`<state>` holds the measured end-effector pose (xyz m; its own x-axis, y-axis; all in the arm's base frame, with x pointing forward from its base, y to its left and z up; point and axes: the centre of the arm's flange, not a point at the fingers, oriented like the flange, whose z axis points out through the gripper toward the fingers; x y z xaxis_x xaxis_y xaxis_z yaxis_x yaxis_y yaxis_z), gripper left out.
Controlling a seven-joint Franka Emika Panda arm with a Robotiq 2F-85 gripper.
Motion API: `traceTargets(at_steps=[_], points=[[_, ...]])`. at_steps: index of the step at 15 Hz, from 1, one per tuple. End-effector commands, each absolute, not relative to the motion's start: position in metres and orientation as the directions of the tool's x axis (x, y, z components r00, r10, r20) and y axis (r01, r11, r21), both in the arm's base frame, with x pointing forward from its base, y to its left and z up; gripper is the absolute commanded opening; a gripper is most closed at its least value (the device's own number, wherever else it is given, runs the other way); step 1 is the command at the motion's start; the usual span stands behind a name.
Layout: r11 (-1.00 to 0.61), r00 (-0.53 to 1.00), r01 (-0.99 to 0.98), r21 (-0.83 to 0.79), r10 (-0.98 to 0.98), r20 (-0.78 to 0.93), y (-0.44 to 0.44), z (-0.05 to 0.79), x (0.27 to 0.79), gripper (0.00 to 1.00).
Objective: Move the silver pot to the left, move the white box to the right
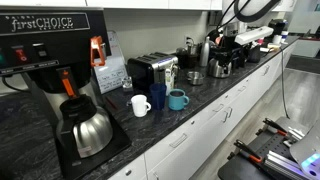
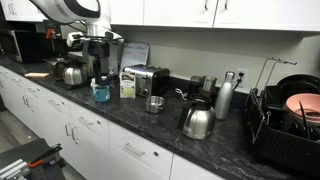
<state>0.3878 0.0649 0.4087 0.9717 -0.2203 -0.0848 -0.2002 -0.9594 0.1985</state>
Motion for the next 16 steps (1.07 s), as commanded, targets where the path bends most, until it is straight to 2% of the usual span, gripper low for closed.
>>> traceTargets(at_steps=[1, 12, 16], points=[[-0.959, 0.972, -0.200, 0.198, -0.220, -0.085, 0.065, 0.409, 0.388, 1.00], [-0.959, 0.972, -0.200, 0.198, -0.220, -0.085, 0.065, 0.409, 0.388, 1.00], [-0.951, 0.959, -0.259, 0.169, -0.274, -0.072, 0.066, 0.407, 0.410, 1.00]])
